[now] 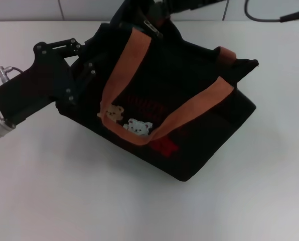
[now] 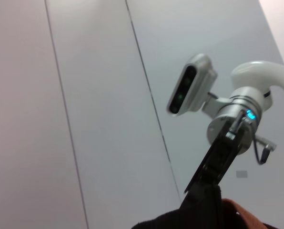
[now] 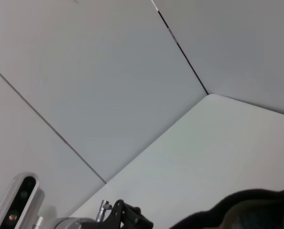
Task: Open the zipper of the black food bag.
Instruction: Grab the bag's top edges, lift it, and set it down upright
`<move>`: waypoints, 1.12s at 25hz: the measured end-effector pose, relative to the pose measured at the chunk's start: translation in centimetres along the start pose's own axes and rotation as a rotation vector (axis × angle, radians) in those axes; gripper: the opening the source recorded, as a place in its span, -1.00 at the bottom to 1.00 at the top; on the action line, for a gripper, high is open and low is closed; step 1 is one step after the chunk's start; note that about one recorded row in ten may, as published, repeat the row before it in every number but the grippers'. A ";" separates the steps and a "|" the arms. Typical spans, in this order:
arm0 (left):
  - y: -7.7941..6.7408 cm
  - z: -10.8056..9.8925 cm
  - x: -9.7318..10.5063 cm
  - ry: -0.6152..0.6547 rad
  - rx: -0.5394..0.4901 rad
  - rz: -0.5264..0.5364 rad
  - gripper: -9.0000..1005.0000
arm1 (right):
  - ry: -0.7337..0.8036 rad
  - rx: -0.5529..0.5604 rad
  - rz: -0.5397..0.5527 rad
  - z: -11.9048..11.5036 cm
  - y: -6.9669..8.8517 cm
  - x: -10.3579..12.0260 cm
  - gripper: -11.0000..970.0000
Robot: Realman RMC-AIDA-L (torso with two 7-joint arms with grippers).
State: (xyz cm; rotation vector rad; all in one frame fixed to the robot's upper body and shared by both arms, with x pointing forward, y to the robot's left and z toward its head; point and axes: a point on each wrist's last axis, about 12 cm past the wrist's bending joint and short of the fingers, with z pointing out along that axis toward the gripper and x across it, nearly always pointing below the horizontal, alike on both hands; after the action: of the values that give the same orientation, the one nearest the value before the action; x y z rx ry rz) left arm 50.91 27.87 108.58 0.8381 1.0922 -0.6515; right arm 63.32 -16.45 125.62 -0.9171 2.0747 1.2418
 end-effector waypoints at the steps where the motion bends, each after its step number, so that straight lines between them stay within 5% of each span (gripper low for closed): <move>1: 0.1 0.2 -0.1 -0.005 0.006 0.006 -0.60 | -0.006 0.007 -0.002 0.2 0.0 -0.2 -0.53; 13: 0.2 0.5 -0.3 -0.020 0.018 0.013 -0.60 | -0.025 0.052 0.032 1.2 -1.0 -0.1 -0.48; 28: 0.2 1.2 -0.5 -0.048 0.041 0.020 -0.60 | 0.083 0.108 -0.035 4.1 -0.2 0.2 -0.39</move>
State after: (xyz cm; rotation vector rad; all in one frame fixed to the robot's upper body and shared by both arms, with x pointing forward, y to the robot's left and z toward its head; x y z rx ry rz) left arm 51.49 27.01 109.41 0.8633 1.0288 -0.6754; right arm 63.80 -12.86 123.62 -0.9652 2.1577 1.0800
